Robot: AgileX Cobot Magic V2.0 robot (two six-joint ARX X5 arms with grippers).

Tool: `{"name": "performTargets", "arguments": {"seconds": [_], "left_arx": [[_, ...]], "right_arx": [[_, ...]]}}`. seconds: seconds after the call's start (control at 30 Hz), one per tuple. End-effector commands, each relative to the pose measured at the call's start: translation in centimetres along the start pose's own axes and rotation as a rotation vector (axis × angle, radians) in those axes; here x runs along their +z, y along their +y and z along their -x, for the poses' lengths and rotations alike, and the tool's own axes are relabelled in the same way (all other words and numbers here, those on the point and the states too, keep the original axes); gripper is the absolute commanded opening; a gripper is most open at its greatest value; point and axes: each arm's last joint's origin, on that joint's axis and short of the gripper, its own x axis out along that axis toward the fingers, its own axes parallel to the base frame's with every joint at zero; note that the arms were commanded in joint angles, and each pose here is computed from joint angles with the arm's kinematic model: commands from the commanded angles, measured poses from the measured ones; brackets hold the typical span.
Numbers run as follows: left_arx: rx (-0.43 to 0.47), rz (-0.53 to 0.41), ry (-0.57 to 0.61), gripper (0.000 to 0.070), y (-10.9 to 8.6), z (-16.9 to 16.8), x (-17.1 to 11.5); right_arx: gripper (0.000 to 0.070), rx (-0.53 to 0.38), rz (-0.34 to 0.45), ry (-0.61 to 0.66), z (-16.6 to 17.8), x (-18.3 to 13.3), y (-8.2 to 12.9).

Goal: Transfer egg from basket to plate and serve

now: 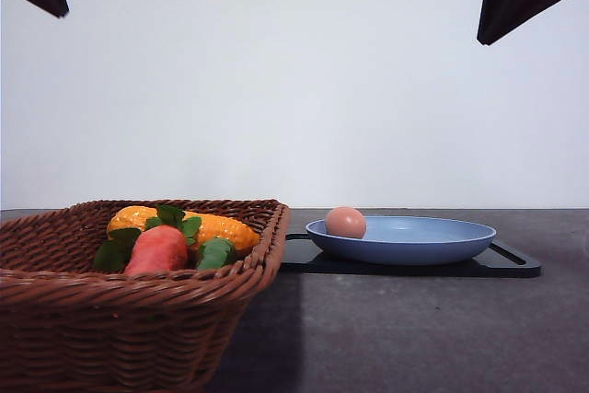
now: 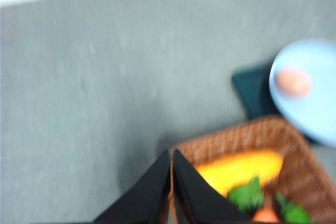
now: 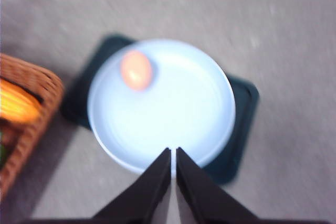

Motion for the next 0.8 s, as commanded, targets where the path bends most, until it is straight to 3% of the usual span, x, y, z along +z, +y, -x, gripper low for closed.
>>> {"name": "performTargets", "arguments": {"seconds": [0.0, 0.2, 0.37, 0.77], "left_arx": [[-0.022, 0.033, -0.052, 0.0, -0.4, 0.4, -1.1], [-0.068, 0.076, -0.141, 0.0, -1.1, 1.9, -5.4], [-0.094, 0.093, -0.156, 0.0, -1.4, 2.6, -8.2], [-0.095, 0.129, -0.129, 0.0, -1.4, 2.6, -8.6]], "right_arx": [[0.0, 0.014, 0.01, -0.064, -0.2, -0.8, 0.2], [0.0, 0.073, 0.012, -0.233, -0.1, -4.8, 0.5], [0.0, 0.099, 0.001, -0.287, -0.5, -7.9, 0.5], [0.0, 0.099, -0.001, -0.283, -0.8, -8.4, 0.4]]}}
